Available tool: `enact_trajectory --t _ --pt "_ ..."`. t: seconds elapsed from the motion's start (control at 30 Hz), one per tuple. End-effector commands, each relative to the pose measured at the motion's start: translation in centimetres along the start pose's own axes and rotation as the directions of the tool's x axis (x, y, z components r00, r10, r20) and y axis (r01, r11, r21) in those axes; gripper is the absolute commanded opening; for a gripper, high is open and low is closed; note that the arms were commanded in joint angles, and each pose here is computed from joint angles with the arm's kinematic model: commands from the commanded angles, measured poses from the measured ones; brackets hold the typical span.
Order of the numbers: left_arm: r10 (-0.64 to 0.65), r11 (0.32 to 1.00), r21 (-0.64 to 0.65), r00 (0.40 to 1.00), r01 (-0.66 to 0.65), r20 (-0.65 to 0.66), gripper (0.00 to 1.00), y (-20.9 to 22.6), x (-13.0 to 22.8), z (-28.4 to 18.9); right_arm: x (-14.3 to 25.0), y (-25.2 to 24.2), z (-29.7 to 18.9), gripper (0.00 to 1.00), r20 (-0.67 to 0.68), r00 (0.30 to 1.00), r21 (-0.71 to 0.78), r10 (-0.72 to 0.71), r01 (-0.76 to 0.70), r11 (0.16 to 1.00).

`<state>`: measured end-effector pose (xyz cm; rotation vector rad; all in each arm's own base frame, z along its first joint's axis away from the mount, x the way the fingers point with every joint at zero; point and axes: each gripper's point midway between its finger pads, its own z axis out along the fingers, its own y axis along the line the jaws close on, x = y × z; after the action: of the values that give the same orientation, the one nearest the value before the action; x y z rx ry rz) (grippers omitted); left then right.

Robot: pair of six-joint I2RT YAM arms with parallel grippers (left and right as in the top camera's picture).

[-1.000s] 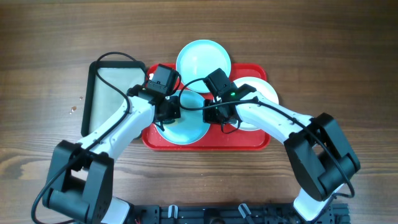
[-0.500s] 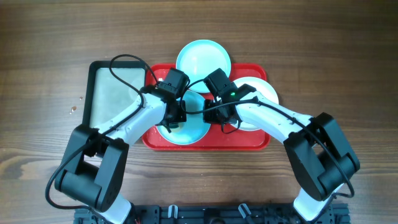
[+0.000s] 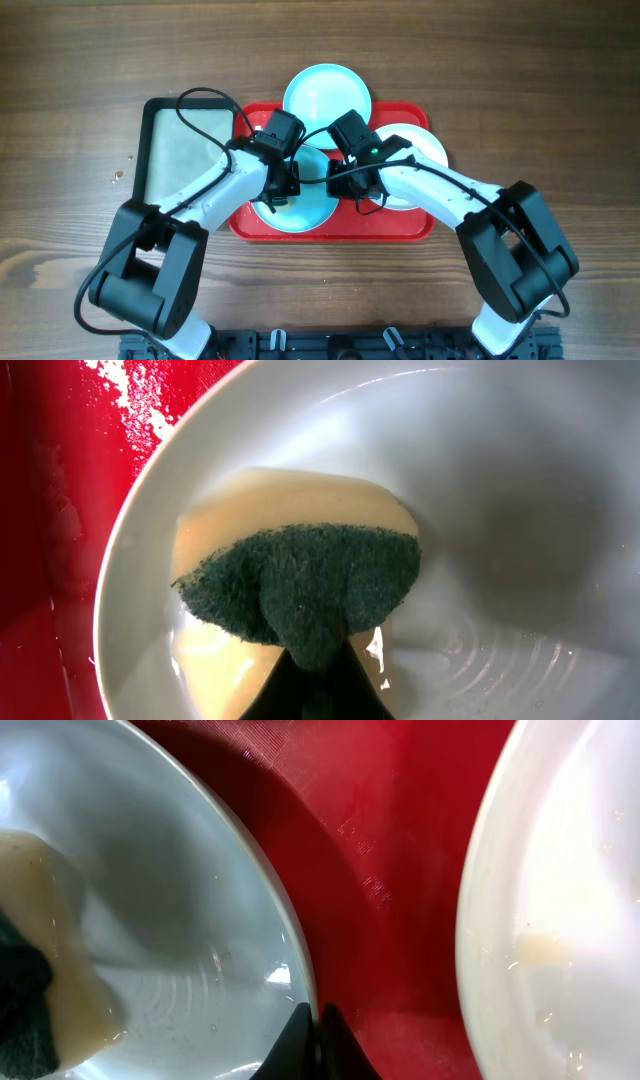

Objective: Clean dirty plates on tray and stack at the side
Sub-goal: 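Scrub the blue plate surface with the sponge in circular strokes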

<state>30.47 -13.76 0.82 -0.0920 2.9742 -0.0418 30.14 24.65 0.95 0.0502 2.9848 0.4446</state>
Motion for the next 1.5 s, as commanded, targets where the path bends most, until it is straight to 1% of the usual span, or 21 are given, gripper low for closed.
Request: enact_trajectory --t 0.0,0.17,0.3,0.37,0.47,0.6,0.63,0.77,0.9,1.0,1.23,1.37,1.47 --pt "-0.006 1.000 -0.002 0.998 0.006 -0.063 0.04 -0.3 1.2 1.8 0.3 0.1 0.5 0.04 -0.013 1.000 -0.005 0.010 -0.010 1.000" --pt "-0.017 1.000 -0.007 0.994 0.016 -0.107 0.04 0.0 1.9 3.0 0.3 0.1 0.5 0.04 -0.014 1.000 -0.006 0.007 -0.007 1.000" --pt "-0.018 0.999 0.032 0.983 0.025 -0.184 0.04 -0.5 3.2 4.2 0.3 0.1 0.5 0.04 -0.015 1.000 -0.006 0.007 -0.007 1.000" --pt "-0.007 0.995 0.092 0.975 0.028 -0.221 0.04 -1.5 3.8 4.1 0.3 0.2 0.5 0.04 -0.012 1.000 -0.008 0.007 -0.007 1.000" --pt "0.047 0.978 0.210 0.962 0.011 -0.270 0.04 -3.4 4.8 3.6 0.3 0.2 0.6 0.04 -0.013 1.000 -0.007 0.002 -0.002 1.000" --pt "0.111 0.944 0.329 0.950 -0.009 -0.293 0.04 -5.2 5.4 2.9 0.3 0.1 0.5 0.04 -0.014 1.000 -0.006 -0.004 0.004 1.000" --pt "0.111 0.943 0.334 0.950 -0.009 -0.291 0.04 -5.3 5.3 2.9 0.3 0.1 0.5 0.04 -0.014 1.000 -0.006 -0.004 0.004 1.000" --pt "0.112 0.940 0.340 0.954 -0.012 -0.278 0.04 -5.6 4.8 2.6 0.3 0.1 0.5 0.04 -0.014 1.000 -0.006 -0.004 0.004 1.000" --pt "0.113 0.940 0.341 0.965 -0.026 -0.238 0.04 -6.0 3.2 0.8 0.3 0.1 0.5 0.04 -0.014 1.000 -0.006 -0.012 0.012 1.000" --pt "0.105 0.957 0.287 0.981 -0.054 -0.165 0.04 -5.3 1.4 -1.5 0.3 0.1 0.5 0.04 -0.014 1.000 -0.006 -0.012 0.012 1.000" --pt "0.089 0.979 0.186 0.996 -0.084 -0.016 0.04 -3.3 -0.9 -5.1 0.3 0.1 0.5 0.04 -0.012 1.000 -0.007 -0.012 0.012 1.000" --pt "0.082 0.989 0.125 0.997 -0.081 -0.006 0.04 -2.2 -1.0 -4.9 0.3 0.1 0.5 0.04 -0.013 1.000 -0.007 -0.012 0.012 1.000" --pt "0.082 0.990 0.117 0.997 -0.080 -0.009 0.04 -2.0 -0.9 -4.8 0.3 0.1 0.5 0.04 -0.012 1.000 -0.007 -0.012 0.012 1.000"
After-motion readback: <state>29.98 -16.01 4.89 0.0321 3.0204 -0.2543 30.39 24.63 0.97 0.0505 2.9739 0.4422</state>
